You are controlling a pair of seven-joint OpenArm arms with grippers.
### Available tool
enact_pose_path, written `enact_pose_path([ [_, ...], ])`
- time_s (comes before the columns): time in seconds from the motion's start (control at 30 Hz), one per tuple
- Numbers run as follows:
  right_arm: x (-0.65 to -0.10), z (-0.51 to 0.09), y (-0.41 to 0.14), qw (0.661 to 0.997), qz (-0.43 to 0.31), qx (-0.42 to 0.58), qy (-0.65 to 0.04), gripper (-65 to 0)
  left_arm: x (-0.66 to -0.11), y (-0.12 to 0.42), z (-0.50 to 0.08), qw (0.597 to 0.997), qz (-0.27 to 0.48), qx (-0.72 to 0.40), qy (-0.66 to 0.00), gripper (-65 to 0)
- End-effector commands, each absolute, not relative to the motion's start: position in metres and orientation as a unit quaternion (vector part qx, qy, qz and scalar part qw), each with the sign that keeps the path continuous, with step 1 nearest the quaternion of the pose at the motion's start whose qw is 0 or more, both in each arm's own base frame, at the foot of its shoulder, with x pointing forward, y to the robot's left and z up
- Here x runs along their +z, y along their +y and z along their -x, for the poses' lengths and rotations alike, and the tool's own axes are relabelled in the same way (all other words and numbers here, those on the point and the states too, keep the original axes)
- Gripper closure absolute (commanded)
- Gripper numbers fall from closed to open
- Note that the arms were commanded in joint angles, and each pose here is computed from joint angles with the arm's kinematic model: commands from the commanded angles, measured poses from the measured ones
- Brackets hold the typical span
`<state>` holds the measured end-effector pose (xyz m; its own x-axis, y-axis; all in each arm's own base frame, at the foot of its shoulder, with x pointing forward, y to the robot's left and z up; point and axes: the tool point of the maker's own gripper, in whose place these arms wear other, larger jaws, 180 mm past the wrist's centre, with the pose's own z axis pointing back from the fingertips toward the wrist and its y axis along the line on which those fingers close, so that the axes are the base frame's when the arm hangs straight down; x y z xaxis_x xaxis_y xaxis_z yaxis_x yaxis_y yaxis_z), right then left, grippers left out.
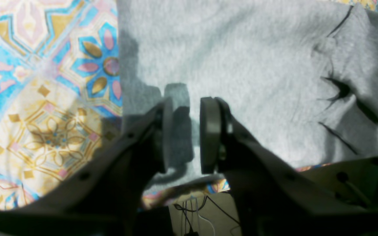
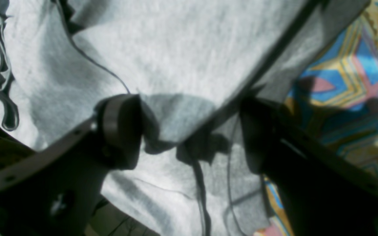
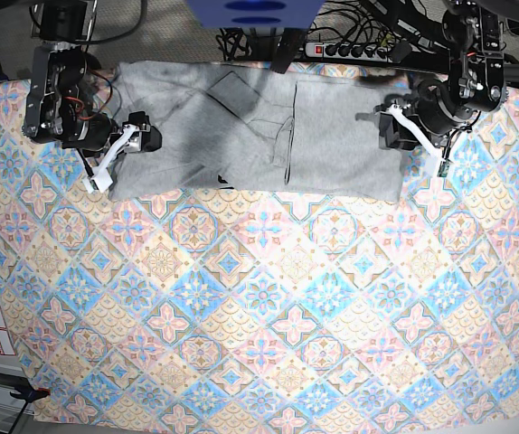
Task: Fold the T-shirt properly
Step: 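Grasp the folded band's end with the right gripper and hold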
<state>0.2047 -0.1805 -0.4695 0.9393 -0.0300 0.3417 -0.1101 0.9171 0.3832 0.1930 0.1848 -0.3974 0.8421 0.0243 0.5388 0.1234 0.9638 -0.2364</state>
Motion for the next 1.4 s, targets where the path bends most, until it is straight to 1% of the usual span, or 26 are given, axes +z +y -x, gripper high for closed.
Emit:
enact_pose_path([
  [0.0, -0.468, -0.207, -0.187, 0.966, -0.19, 0.024, -0.174, -45.3, -0.39, 0.185, -0.199, 0.945, 0.134, -0.031, -0.295, -16.3],
  [0.13, -0.469, -0.206, -0.187, 0.966, -0.19, 0.024, -0.174, -45.3, -0.388, 0.185, -0.203, 0.944, 0.134, -0.032, -0.3, -16.3],
  [0.33, -0.452, -0.216, -0.185, 0.962, -0.183, 0.042, -0.199, -45.3, -0.386, 0.184, -0.207, 0.943, 0.134, -0.033, -0.304, -16.2],
  [0.5, -0.45, -0.217, -0.186, 0.962, -0.181, 0.044, -0.201, -45.3, -0.386, 0.184, -0.207, 0.942, 0.134, -0.033, -0.305, -16.2],
  [0.7, -0.448, -0.219, -0.204, 0.963, -0.167, 0.028, -0.208, -45.3, -0.386, 0.184, -0.207, 0.942, 0.134, -0.033, -0.305, -16.2],
  [0.9, -0.451, -0.216, -0.202, 0.964, -0.169, 0.029, -0.201, -45.3, -0.386, 0.184, -0.208, 0.942, 0.134, -0.033, -0.305, -16.2],
  [1.13, -0.476, -0.199, -0.204, 0.97, -0.181, 0.0, -0.162, -45.5, -0.386, 0.184, -0.208, 0.942, 0.134, -0.033, -0.305, -16.2],
  [1.3, -0.476, -0.197, -0.201, 0.97, -0.183, 0.002, -0.159, -45.3, -0.386, 0.184, -0.207, 0.942, 0.134, -0.032, -0.305, -16.2],
  [1.37, -0.478, -0.195, -0.19, 0.969, -0.192, 0.015, -0.153, -45.3, -0.386, 0.184, -0.207, 0.942, 0.134, -0.032, -0.305, -16.2],
])
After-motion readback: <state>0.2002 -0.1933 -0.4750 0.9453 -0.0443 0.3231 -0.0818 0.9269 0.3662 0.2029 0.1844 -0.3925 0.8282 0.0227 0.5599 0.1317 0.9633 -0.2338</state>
